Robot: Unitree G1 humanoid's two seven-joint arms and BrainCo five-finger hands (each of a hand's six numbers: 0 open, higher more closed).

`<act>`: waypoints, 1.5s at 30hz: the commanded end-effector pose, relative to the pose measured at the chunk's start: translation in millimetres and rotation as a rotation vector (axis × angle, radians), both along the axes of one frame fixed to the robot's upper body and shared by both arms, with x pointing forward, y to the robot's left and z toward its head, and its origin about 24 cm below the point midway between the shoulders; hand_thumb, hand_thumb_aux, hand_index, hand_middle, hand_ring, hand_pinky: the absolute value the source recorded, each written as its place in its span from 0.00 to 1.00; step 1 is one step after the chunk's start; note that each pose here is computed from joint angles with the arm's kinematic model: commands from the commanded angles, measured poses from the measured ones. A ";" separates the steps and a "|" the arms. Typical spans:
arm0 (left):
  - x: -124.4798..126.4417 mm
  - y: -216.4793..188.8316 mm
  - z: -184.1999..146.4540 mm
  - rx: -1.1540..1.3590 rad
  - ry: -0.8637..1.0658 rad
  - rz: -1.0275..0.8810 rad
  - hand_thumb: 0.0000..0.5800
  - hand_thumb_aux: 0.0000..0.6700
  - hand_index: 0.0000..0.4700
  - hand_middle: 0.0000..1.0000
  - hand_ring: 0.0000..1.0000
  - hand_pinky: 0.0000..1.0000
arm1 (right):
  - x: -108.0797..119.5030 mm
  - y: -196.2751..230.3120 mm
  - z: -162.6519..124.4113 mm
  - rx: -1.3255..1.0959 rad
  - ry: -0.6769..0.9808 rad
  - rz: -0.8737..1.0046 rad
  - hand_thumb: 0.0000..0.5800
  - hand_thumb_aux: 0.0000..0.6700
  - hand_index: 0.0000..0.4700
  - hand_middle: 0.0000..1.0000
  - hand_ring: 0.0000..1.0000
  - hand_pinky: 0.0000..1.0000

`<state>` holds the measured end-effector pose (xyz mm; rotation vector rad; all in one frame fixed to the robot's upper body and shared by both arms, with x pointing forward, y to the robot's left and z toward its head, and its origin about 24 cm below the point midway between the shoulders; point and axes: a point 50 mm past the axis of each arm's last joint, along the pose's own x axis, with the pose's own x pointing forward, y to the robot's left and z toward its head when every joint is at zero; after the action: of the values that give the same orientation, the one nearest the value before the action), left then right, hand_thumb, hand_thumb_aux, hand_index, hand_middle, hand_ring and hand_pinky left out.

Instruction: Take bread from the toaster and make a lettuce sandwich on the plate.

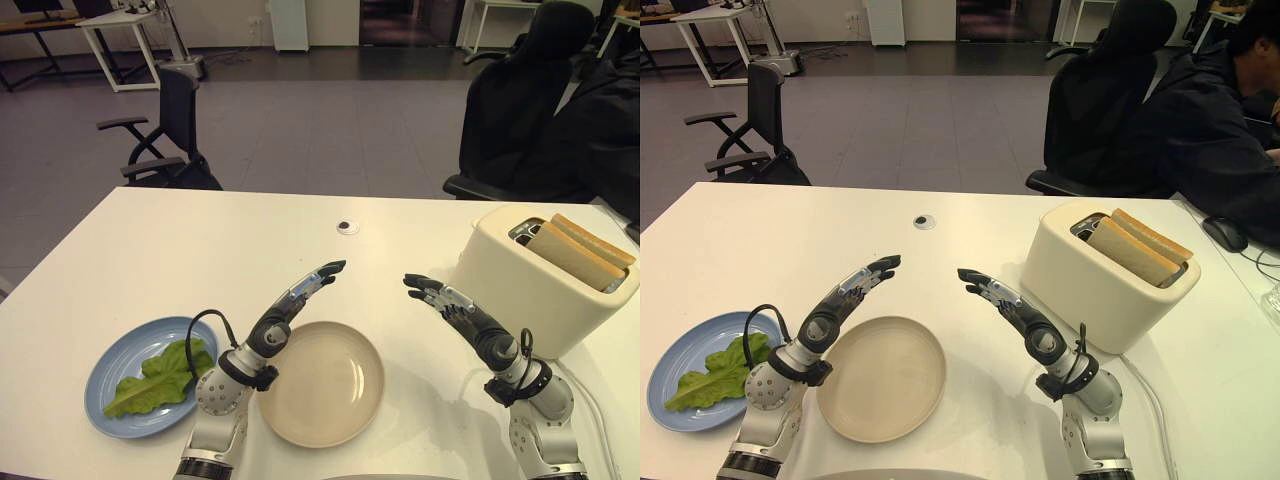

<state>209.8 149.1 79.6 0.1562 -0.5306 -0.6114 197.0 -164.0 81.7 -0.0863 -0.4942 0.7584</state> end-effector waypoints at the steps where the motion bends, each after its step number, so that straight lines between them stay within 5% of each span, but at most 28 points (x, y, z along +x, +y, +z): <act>1: 1.2 -0.3 -0.6 0.018 0.005 -0.001 0.00 0.00 0.00 0.00 0.00 0.00 | 0.5 -0.2 -1.6 -0.020 0.011 0.005 0.00 0.00 0.00 0.00 0.00 0.00; 16: 2.1 -1.1 -1.3 0.019 0.006 -0.003 0.00 0.00 0.00 0.00 0.00 0.00 | 3.5 -2.1 2.9 -0.042 -0.024 -0.019 0.00 0.00 0.00 0.00 0.00 0.00; 20: 3.8 -3.8 -1.5 0.025 0.009 -0.018 0.00 0.00 0.00 0.00 0.00 0.00 | 0.8 -67.9 91.8 -0.031 -0.381 -0.354 0.00 0.00 0.00 0.00 0.00 0.00; 23: 2.2 -6.7 -3.2 0.026 0.013 -0.016 0.00 0.00 0.00 0.00 0.00 0.00 | 12.7 -128.4 130.2 -0.254 -0.426 -0.677 0.00 0.00 0.00 0.00 0.00 0.00; 26: 1.7 -10.1 -2.7 0.028 0.010 -0.021 0.00 0.00 0.00 0.00 0.00 0.00 | 27.1 -180.3 129.4 -0.620 -0.282 -0.931 0.00 0.00 0.00 0.00 0.00 0.00; 31: 1.5 -12.7 -1.4 0.030 0.006 -0.020 0.00 0.00 0.00 0.00 0.00 0.00 | 39.1 -224.4 97.4 -0.972 -0.066 -0.984 0.00 0.00 0.00 0.00 0.00 0.00; 32: 1.4 -12.8 -1.3 0.031 0.006 -0.019 0.00 0.00 0.00 0.00 0.00 0.00 | 39.5 -227.1 89.7 -1.008 -0.035 -0.968 0.57 0.35 0.35 0.00 0.00 0.00; 33: 1.3 -12.8 -1.2 0.031 0.006 -0.019 0.00 0.00 0.00 0.00 0.00 0.00 | 39.8 -228.9 81.9 -1.035 -0.006 -0.955 0.84 0.60 0.60 0.00 0.00 0.00; 34: 1.2 -12.8 -1.1 0.032 0.005 -0.018 0.00 0.00 0.00 0.00 0.00 0.00 | 40.0 -230.0 75.2 -1.045 0.018 -0.945 0.90 0.68 0.68 0.00 0.00 0.00; 41: -0.2 -11.8 -0.7 0.032 0.005 -0.014 0.00 0.00 0.00 0.00 0.00 0.00 | 43.6 -227.7 70.9 -1.012 0.035 -0.915 0.86 0.62 0.62 0.00 0.00 0.00; 43: -0.2 -11.8 -1.0 0.033 0.006 -0.014 0.00 0.00 0.00 0.00 0.00 0.00 | 43.6 -223.6 72.0 -0.987 0.024 -0.892 0.94 0.75 0.75 0.00 0.00 0.00; 44: -0.2 -11.8 -1.0 0.033 0.006 -0.014 0.00 0.00 0.00 0.00 0.00 0.00 | 43.7 -221.6 72.6 -0.973 0.018 -0.882 1.00 0.93 0.93 0.00 0.00 0.00; 45: -0.2 -11.7 -1.0 0.033 0.006 -0.014 0.00 0.00 0.00 0.00 0.00 0.00 | 43.8 -219.4 73.4 -0.954 0.011 -0.874 1.00 1.00 1.00 0.00 0.00 0.00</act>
<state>211.0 138.1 80.8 0.1645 -0.5345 -0.6234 241.1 -386.8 157.1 -1.1339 -0.0139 0.0420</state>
